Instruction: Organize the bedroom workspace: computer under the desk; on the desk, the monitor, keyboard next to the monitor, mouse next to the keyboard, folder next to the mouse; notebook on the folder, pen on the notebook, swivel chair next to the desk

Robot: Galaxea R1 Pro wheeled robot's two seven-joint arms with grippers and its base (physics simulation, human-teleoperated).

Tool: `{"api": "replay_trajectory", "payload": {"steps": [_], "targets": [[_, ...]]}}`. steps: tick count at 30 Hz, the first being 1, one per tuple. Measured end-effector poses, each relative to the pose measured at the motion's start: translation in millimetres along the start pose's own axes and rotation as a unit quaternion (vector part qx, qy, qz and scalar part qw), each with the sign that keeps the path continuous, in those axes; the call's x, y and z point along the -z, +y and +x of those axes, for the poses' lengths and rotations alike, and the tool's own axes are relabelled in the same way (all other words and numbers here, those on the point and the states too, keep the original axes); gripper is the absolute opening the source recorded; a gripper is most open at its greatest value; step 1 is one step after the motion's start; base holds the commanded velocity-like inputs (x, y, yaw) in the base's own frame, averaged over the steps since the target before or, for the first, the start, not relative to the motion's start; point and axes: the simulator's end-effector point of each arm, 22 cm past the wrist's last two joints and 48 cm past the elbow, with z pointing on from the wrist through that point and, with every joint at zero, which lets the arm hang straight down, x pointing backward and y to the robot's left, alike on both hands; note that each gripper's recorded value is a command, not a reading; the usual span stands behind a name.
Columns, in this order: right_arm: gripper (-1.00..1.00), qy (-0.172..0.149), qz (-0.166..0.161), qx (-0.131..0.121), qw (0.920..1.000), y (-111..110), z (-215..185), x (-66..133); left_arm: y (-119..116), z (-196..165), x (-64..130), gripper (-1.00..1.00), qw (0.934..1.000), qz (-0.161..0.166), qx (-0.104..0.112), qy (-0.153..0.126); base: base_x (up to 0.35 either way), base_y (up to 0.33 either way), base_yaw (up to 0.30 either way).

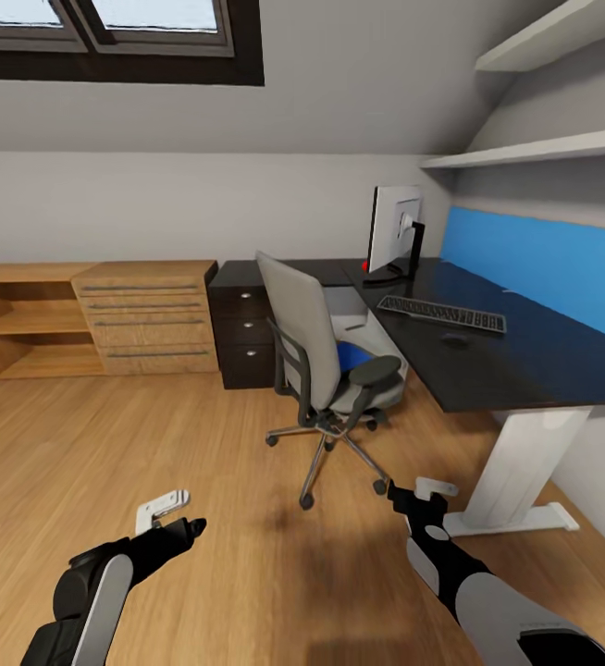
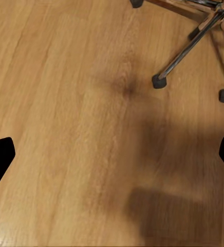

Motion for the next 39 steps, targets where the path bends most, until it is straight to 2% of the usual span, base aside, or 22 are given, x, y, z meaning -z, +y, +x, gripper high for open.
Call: {"api": "replay_trajectory", "payload": {"steps": [3,4,6,8,10,11,12,13,14,19,23,24,27,32,35,39], "targets": [[1.0,-0.005,0.001,-0.003,1.0,-0.7,3.0,-2.0,-0.2,1.6,-4.1,1.0,1.0,0.002,0.0,-0.008,0.0,0.0,0.0],[1.0,-0.012,0.002,-0.007,0.9999,-1.4,1.0,-2.9,-9.5,4.0,-5.9,1.0,0.9999,0.01,-0.008,-0.011,0.0,0.0,0.0],[1.0,-0.014,0.002,-0.008,0.9999,-1.8,3.8,-4.2,-10.7,7.2,-8.6,1.0,0.9998,0.012,-0.011,-0.012,0.0,0.0,0.0],[1.0,-0.017,0.003,-0.01,0.9998,-2.3,6.1,-5.6,-14.3,2.3,-11.0,1.0,0.9993,0.016,-0.009,-0.034,0.0,0.0,0.0],[1.0,-0.018,0.003,-0.01,0.9998,-3.1,9.5,-6.9,-24.5,-9.1,-10.7,1.0,0.9949,0.023,-0.013,-0.097,0.0,0.0,0.0],[1.0,-0.018,0.003,-0.01,0.9998,-3.3,11.4,-7.5,-26.0,-9.2,-10.8,1.0,0.9933,0.024,-0.016,-0.112,0.0,0.0,0.0],[1.0,-0.019,0.003,-0.01,0.9998,-3.8,13.1,-8.2,-27.9,-10.9,-9.4,1.0,0.9899,0.02,-0.026,-0.138,0.0,0.0,0.0],[1.0,-0.02,0.004,-0.01,0.9997,-5.0,14.3,-9.0,-17.9,-36.1,6.1,1.0,0.9693,-0.029,-0.064,-0.236,0.0,0.0,0.0],[1.0,-0.02,0.004,-0.01,0.9997,-5.2,16.4,-9.6,-11.9,-39.8,8.9,1.0,0.9642,-0.045,-0.067,-0.252,0.0,0.0,0.0],[1.0,-0.02,0.004,-0.009,0.9998,-5.8,27.2,-12.5,11.1,-37.0,7.8,1.0,0.9581,-0.089,-0.062,-0.265,0.0,0.0,0.0],[1.0,-0.019,0.004,-0.009,0.9998,-6.6,36.5,-14.8,16.2,-30.0,2.8,1.0,0.9577,-0.094,-0.062,-0.265,0.0,0.0,0.0],[1.0,-0.031,0.001,-0.008,0.9995,-5.8,36.1,-14.2,15.8,-27.5,1.4,1.0,0.9578,-0.095,-0.062,-0.264,0.0,0.0,0.0],[1.0,-0.036,0.001,-0.006,0.9993,-8.0,42.8,-15.4,17.9,-22.4,-2.6,1.0,0.9579,-0.095,-0.062,-0.264,0.0,0.0,0.0],[1.0,-0.008,0.003,0.001,1.0,-10.7,54.8,-23.7,21.7,-14.2,-9.2,1.0,0.9578,-0.095,-0.062,-0.264,0.0,0.0,0.0],[1.0,0.005,0.009,0.003,0.9999,-16.7,29.1,-40.1,24.7,-9.3,-13.1,1.0,0.9578,-0.096,-0.061,-0.264,0.0,0.0,0.0],[1.0,0.016,0.01,0.003,0.9998,-19.0,30.5,-46.3,28.3,-2.6,-18.3,1.0,0.9578,-0.096,-0.06,-0.264,0.0,0.0,0.0]]}}
